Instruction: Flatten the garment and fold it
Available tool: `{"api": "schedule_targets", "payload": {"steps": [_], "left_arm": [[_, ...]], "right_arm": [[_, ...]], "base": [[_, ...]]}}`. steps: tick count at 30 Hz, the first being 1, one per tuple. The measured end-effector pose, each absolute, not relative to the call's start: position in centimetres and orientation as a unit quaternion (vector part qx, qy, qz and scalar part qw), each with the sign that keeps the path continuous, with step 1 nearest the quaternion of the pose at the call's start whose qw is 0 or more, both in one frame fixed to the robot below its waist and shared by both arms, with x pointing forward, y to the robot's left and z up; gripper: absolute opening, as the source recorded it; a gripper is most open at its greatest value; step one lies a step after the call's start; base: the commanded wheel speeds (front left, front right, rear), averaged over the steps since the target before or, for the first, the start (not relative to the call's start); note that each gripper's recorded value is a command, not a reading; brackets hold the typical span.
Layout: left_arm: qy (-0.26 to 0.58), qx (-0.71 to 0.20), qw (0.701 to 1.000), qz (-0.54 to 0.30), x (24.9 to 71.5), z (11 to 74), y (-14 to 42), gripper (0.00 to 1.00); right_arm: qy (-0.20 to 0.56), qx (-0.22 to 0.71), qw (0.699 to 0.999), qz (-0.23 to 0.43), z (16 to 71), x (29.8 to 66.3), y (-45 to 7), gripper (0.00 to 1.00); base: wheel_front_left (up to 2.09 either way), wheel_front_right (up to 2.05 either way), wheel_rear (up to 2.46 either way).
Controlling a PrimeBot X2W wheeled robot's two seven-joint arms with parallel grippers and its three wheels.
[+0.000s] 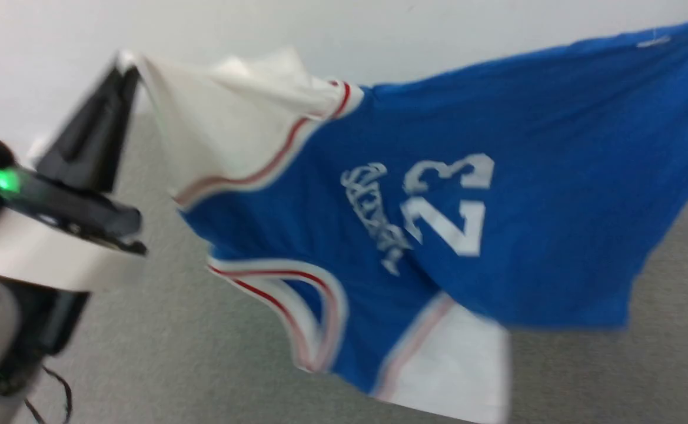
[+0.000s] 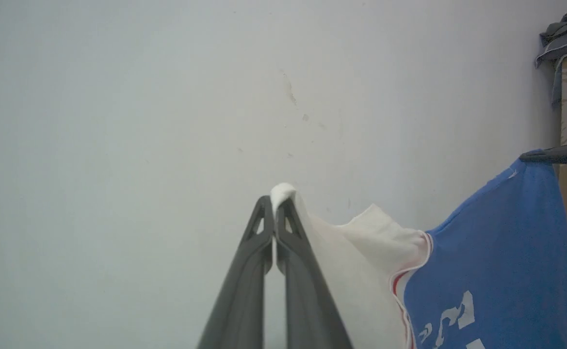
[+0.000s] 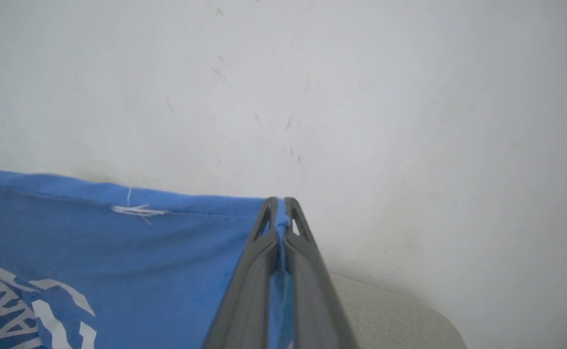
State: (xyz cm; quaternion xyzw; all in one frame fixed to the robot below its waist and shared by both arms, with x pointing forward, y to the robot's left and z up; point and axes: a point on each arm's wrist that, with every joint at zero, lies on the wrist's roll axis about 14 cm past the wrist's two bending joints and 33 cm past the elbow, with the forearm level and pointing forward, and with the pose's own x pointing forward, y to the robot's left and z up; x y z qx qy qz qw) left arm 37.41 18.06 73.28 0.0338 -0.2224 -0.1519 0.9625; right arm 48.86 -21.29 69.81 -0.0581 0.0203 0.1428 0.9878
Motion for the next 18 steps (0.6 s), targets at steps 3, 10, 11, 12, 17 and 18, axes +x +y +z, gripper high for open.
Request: {"api": "schedule_targets", "payload": {"steps": [3,10,11,12,17,18], "left_arm": [[-0.289,0.050,0.942,-0.160,36.5,77.7,17.3,0.00],[-0.402,0.067,0.896,-0.176,34.5,85.8,15.8,0.00],[-0.412,0.068,0.891,-0.178,34.4,86.6,15.6,0.00],[-0.419,0.070,0.887,-0.180,34.5,87.2,15.4,0.00],[-0.430,0.082,0.881,-0.180,36.9,89.6,15.3,0.00],[-0.429,0.085,0.881,-0.179,37.6,89.9,15.3,0.00]], "right_arm": [[-0.027,-0.062,0.988,0.135,73.0,46.6,-22.3,0.00],[-0.113,-0.065,0.984,0.120,78.7,42.1,-23.9,0.00],[-0.123,-0.067,0.983,0.116,79.4,41.7,-24.1,0.00],[-0.130,-0.068,0.983,0.113,79.9,41.5,-24.3,0.00],[-0.159,-0.078,0.979,0.098,81.9,41.9,-25.1,0.00],[-0.163,-0.080,0.979,0.094,82.2,42.2,-25.3,0.00]], "base": [[0.00,0.00,0.00],[0.00,0.00,0.00],[0.00,0.00,0.00],[0.00,0.00,0.00],[0.00,0.00,0.00],[0.00,0.00,0.00]]}}
